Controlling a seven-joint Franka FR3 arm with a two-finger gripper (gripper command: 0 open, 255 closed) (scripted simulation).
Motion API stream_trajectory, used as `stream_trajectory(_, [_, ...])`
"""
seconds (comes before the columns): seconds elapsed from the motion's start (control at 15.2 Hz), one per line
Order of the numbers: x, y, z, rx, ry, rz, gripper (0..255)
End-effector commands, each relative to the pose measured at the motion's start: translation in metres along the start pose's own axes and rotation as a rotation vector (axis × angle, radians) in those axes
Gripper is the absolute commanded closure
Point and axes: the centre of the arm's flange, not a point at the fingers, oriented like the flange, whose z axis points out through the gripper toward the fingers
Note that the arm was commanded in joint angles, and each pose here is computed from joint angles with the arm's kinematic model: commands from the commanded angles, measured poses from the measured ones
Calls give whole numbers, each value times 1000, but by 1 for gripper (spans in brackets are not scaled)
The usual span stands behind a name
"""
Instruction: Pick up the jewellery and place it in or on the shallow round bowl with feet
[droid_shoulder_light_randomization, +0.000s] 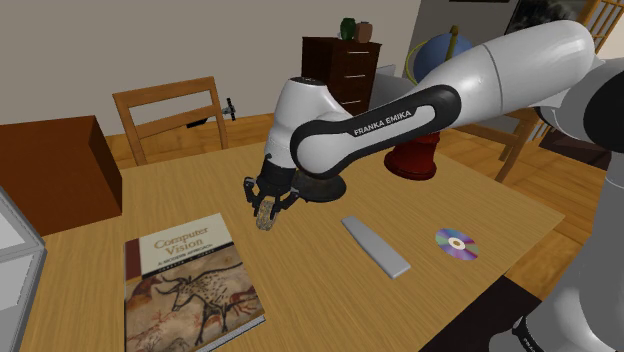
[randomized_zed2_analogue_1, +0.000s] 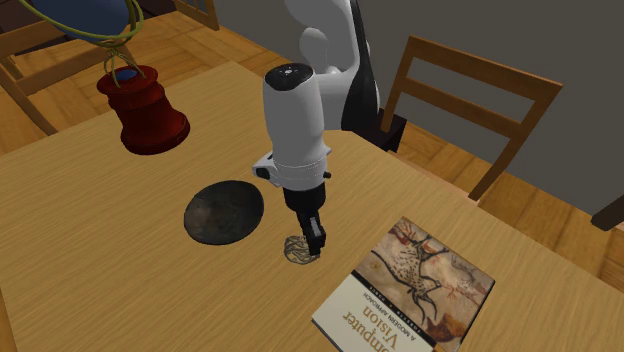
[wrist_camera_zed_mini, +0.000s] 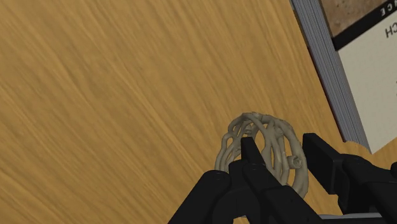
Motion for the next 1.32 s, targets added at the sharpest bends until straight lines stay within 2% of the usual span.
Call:
stream_trajectory(0.0, [0, 0, 0, -1, 0, 0, 255])
stream_trajectory(1.25, [0, -26, -91, -1, 0, 0, 255])
